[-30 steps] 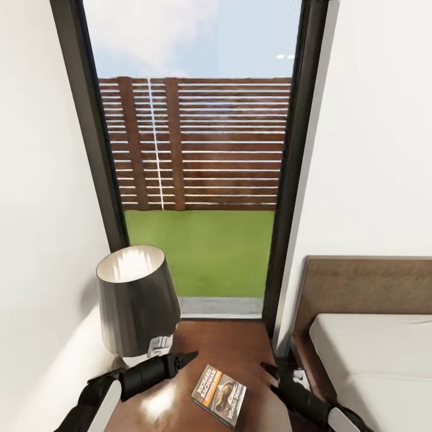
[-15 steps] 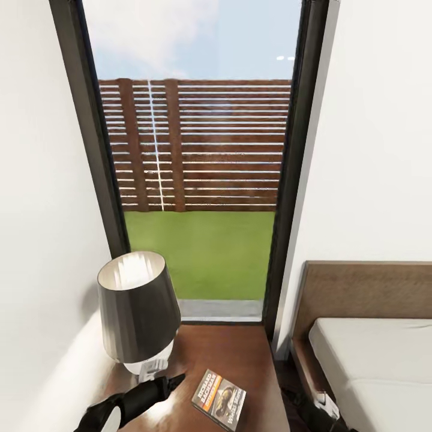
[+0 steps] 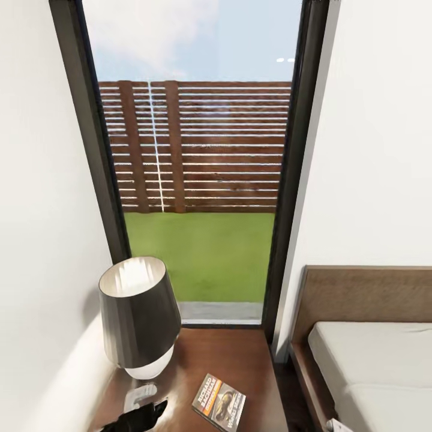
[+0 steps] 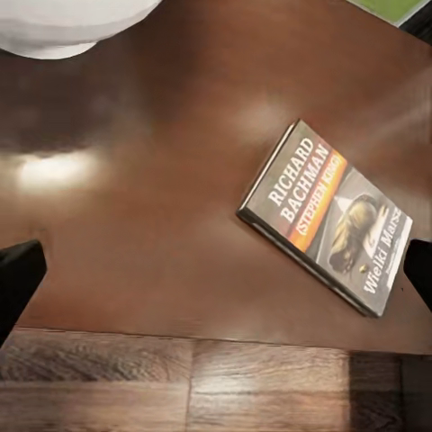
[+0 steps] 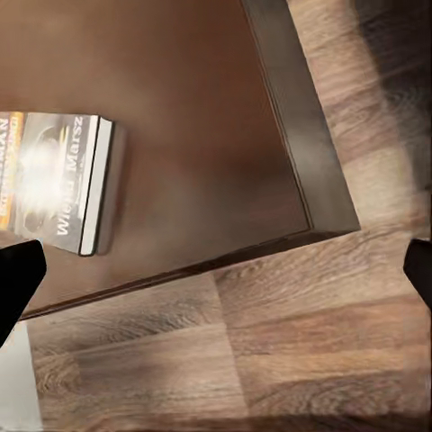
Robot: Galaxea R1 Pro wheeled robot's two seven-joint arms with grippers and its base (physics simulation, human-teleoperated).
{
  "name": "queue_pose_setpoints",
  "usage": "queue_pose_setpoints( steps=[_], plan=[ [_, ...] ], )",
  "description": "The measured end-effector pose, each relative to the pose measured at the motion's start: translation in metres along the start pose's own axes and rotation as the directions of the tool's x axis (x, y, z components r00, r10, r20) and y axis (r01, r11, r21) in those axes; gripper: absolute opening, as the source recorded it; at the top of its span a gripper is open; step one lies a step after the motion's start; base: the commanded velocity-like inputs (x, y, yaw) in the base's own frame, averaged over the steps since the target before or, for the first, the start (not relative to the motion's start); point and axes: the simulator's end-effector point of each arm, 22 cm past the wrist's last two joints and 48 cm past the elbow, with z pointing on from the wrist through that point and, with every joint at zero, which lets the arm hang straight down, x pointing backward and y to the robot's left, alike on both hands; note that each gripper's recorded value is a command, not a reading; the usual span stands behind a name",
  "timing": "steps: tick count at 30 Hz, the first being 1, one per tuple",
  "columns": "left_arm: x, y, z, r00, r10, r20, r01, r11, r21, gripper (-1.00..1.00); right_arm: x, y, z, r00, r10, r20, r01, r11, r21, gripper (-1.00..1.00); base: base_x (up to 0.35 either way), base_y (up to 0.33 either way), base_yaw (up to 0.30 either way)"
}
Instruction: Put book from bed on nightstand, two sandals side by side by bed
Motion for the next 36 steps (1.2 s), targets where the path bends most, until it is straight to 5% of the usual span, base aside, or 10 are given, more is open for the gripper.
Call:
queue_pose_setpoints(
  steps=[4,10,23,26,36],
  plan=[
    [0.017,0.013,-0.004,0.999,-0.012,-0.036,0.011,0.999,-0.047,1.0,0.006,-0.014,-0.006,0.997,-0.071,-0.043,0.074,0.994,0.083,1.0,0.0,0.0,0.0],
    [0.03,0.041,-0.013,0.999,-0.014,-0.03,0.009,0.988,-0.157,1.0,0.003,-0.03,-0.016,0.995,-0.088,-0.055,0.096,0.98,0.176,1.0,0.0,0.0,0.0],
    [0.108,0.097,-0.056,0.997,-0.027,-0.078,0.0,0.943,-0.333,1.0,0.01,-0.035,-0.038,0.994,-0.072,-0.087,0.09,0.972,0.215,1.0,0.0,0.0,0.0],
    [0.141,0.107,-0.073,0.99,-0.045,-0.132,-0.006,0.932,-0.363,1.0,0.011,-0.034,-0.043,0.993,-0.069,-0.091,0.088,0.972,0.219,1.0,0.0,0.0,0.0],
    [0.175,0.128,-0.113,0.977,-0.069,-0.2,-0.021,0.91,-0.415,1.0,0.029,-0.038,-0.062,0.991,-0.058,-0.122,0.085,0.969,0.232,1.0,0.0,0.0,0.0]
  ],
)
